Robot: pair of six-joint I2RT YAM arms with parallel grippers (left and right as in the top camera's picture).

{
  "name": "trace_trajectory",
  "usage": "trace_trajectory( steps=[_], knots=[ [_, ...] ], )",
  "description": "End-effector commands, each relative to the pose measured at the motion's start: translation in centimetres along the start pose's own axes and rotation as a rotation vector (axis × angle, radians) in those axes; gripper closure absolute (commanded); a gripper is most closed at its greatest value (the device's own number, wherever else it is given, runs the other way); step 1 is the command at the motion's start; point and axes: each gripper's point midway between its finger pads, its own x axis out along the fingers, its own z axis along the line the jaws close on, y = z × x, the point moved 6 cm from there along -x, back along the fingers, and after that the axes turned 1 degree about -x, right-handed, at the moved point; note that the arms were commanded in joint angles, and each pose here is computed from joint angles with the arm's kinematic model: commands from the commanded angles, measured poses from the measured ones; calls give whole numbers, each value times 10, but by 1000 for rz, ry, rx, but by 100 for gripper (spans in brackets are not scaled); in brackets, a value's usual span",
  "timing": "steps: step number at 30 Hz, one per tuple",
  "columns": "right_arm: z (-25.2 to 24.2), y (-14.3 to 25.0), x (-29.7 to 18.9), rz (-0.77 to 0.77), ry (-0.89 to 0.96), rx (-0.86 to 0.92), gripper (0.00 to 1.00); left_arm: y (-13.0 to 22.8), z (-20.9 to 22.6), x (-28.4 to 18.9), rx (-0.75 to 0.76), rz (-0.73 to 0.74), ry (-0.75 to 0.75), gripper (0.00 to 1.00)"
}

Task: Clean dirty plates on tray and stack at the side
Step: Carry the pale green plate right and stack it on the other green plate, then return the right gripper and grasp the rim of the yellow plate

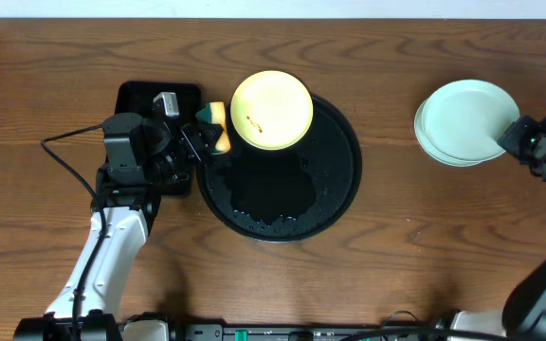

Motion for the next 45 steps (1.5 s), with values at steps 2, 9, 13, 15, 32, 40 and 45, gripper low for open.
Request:
trace_trajectory(
  steps=[2,9,13,15,32,40,45],
  knots=[
    [2,-4,23,9,-52,-21,96,-5,-6,-2,64,-21,7,93],
    [-5,-2,49,15,-30,-57,37,-7,-5,-2,65,-33,-9,92],
    [13,-4,41,6,-169,-187,25,-10,-1,-3,64,-61,-45,92],
    [30,-8,31,5,-282,-288,29,-11,0,-3,63,-67,-52,92],
    [253,-1,-57,-32,-518,-828,39,-34,-46,-35,103,61,-378,92],
    [326,91,10,101,-594,-991,38,-4,-67,-11,164,169,-327,92],
    [349,131,54,94,-557,-1057,41,4,-71,-7,184,188,-338,92]
  ],
)
